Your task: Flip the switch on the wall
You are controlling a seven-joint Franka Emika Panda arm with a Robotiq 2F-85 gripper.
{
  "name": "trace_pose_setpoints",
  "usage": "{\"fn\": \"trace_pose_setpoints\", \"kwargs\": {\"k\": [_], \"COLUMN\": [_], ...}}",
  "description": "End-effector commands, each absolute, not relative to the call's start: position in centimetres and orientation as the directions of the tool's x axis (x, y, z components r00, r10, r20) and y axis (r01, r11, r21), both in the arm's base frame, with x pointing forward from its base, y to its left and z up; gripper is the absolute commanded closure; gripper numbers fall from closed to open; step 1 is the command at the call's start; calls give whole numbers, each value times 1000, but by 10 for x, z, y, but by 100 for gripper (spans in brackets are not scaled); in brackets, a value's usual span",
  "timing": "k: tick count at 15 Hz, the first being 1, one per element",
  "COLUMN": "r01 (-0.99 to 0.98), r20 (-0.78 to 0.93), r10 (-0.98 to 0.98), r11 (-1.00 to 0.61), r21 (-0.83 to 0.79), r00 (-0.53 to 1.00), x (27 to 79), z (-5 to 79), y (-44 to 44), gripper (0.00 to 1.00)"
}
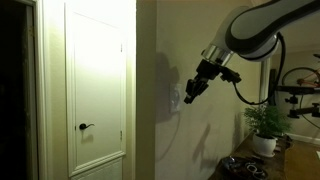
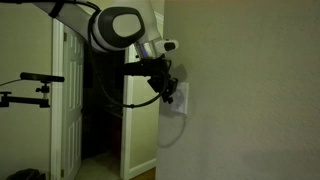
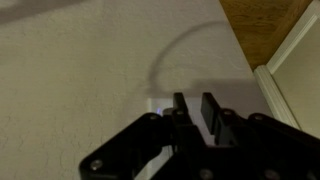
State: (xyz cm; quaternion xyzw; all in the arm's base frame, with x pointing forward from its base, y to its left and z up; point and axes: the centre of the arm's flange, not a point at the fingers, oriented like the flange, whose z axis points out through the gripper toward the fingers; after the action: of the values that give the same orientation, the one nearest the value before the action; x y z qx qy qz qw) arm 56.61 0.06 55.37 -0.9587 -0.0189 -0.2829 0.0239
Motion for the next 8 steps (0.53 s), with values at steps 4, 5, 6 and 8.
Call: {"fn": "trace_pose_setpoints", "kwargs": {"k": [4, 5, 6, 8], "r01": [22, 20, 18, 14], "r20": [629, 637, 645, 659], "r10": [-37, -44, -50, -60], "r11": [-996, -995, -995, -994], "r21": [-86, -93, -99, -106], "r00": [776, 770, 762, 750], "x": [579, 581, 583, 589], "z": [570, 572, 572, 573], "y": [-3, -3, -3, -4], "gripper": [100, 98, 97, 96]}}
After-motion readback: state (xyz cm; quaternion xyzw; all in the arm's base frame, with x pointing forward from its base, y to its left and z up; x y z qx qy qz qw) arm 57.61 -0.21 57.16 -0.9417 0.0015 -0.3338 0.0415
